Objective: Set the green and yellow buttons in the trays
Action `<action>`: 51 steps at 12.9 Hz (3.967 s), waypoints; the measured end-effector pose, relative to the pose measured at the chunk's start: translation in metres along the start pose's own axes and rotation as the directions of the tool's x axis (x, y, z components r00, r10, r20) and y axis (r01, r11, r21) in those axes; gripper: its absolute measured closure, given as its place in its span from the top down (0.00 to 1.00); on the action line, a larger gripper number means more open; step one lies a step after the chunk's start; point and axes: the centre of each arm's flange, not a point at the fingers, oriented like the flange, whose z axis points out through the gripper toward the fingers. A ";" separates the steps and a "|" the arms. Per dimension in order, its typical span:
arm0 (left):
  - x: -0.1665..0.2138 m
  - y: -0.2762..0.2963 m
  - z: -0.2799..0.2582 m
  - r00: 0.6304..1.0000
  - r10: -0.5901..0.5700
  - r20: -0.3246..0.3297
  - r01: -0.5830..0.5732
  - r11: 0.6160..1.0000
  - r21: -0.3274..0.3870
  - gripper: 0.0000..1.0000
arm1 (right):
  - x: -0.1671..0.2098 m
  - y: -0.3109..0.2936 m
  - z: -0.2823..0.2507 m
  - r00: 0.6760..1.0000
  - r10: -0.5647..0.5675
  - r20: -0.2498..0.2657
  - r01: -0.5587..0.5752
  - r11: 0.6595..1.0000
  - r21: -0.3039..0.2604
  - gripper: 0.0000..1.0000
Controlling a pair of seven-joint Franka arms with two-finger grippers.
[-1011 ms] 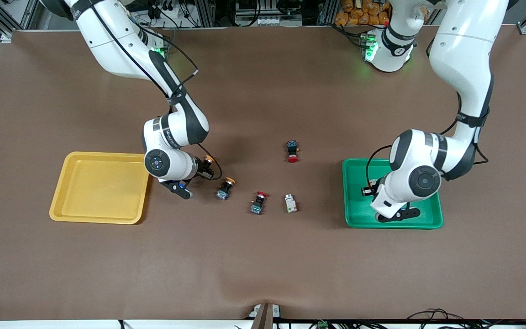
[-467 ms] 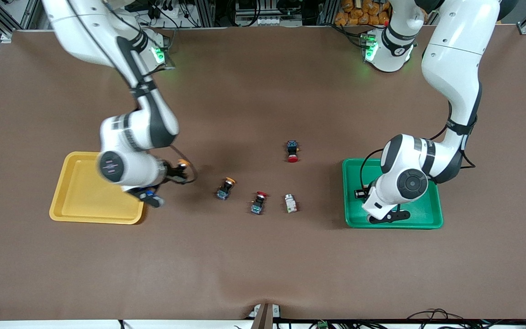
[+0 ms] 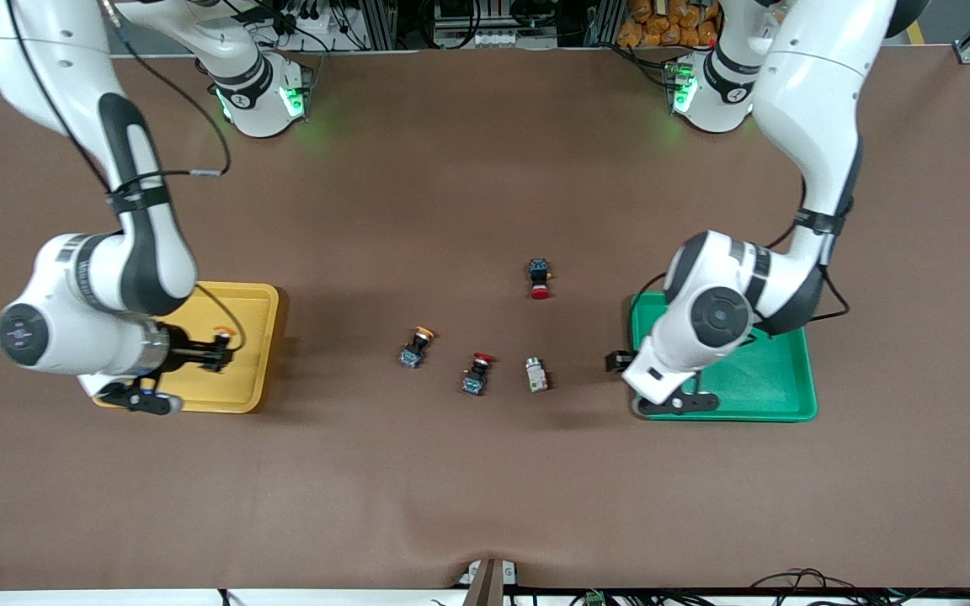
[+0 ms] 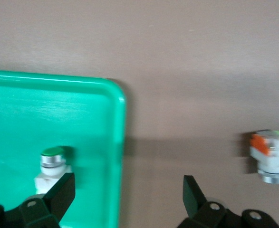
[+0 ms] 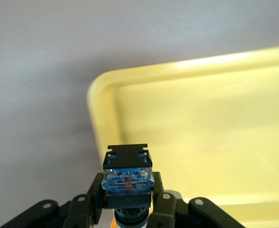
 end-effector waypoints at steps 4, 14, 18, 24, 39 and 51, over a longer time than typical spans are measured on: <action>-0.009 0.040 0.007 0.998 -0.057 -0.006 0.056 0.998 -0.007 1.00 | 0.017 0.074 0.015 0.994 -0.108 -0.012 0.107 0.994 -0.030 0.43; -0.011 0.120 0.066 0.987 -0.092 -0.134 0.076 0.990 -0.122 1.00 | 0.028 0.133 0.024 0.990 -0.143 -0.011 0.143 0.990 -0.014 1.00; -0.015 0.123 0.085 0.988 -0.084 -0.129 0.069 0.990 -0.119 1.00 | 0.045 0.085 -0.017 0.976 -0.199 -0.092 0.196 0.980 -0.037 1.00; -0.022 0.131 0.093 0.991 -0.053 -0.124 0.040 0.993 -0.111 0.66 | 0.030 -0.077 -0.013 0.994 -0.004 -0.107 0.001 1.000 -0.030 1.00; 0.023 -0.006 0.012 0.998 -0.012 -0.057 0.012 1.000 -0.006 0.33 | -0.068 -0.339 0.123 0.929 0.362 -0.071 -0.359 0.932 0.052 1.00; 0.013 -0.192 0.085 0.998 -0.063 0.023 0.063 0.998 0.019 0.33 | -0.074 -0.349 0.138 0.936 0.346 -0.069 -0.343 0.938 0.046 0.39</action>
